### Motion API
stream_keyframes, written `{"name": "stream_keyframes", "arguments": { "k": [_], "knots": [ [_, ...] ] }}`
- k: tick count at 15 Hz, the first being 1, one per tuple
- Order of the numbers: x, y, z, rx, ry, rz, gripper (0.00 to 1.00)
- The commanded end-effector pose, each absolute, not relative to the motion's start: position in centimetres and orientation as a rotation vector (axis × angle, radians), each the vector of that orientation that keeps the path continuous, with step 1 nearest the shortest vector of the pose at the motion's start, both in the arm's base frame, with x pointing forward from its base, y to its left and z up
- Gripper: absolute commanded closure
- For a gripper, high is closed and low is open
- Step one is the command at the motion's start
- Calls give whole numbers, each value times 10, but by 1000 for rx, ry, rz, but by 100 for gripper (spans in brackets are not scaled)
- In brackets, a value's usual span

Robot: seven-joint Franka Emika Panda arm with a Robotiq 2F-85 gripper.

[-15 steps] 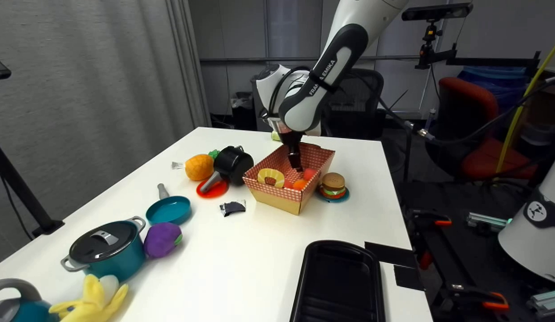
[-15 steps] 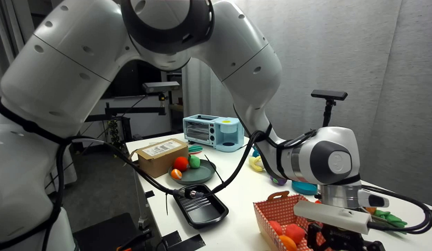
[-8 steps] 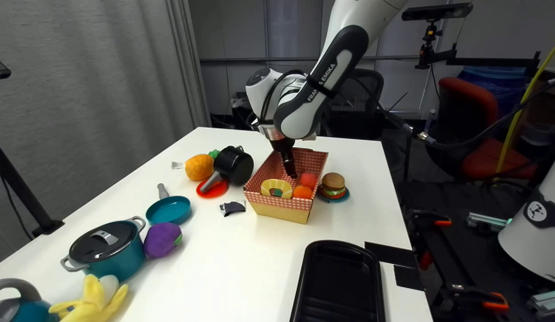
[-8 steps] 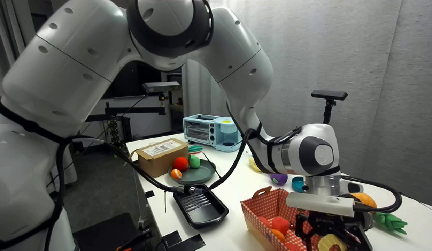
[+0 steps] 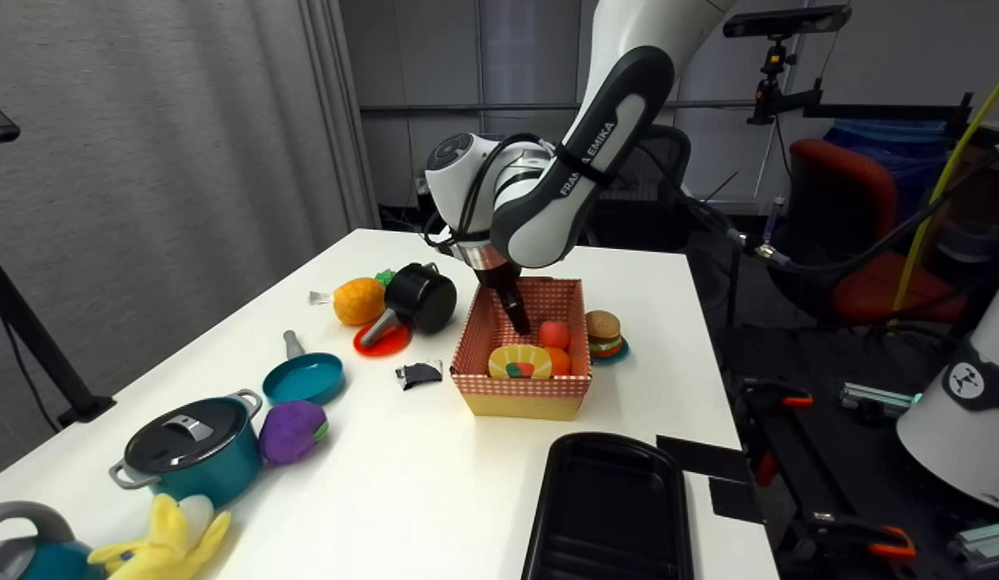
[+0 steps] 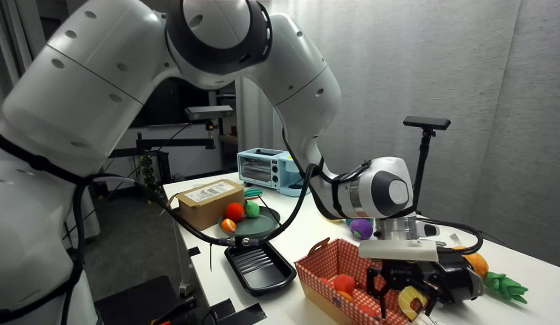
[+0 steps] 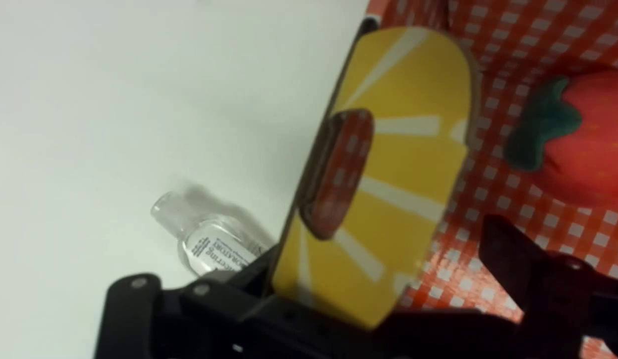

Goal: Move the fruit basket

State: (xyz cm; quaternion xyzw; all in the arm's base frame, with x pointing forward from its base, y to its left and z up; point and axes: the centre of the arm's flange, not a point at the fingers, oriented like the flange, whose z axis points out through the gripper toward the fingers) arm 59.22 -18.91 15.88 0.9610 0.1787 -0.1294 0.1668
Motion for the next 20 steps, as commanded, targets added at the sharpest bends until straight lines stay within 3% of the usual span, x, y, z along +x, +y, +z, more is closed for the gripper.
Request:
{"name": "stream_keyframes", "arguments": {
  "k": [1, 20],
  "knots": [
    [576, -155, 141, 2709, 646, -444, 0],
    [580, -79, 228, 2664, 513, -284, 0]
  ]
}}
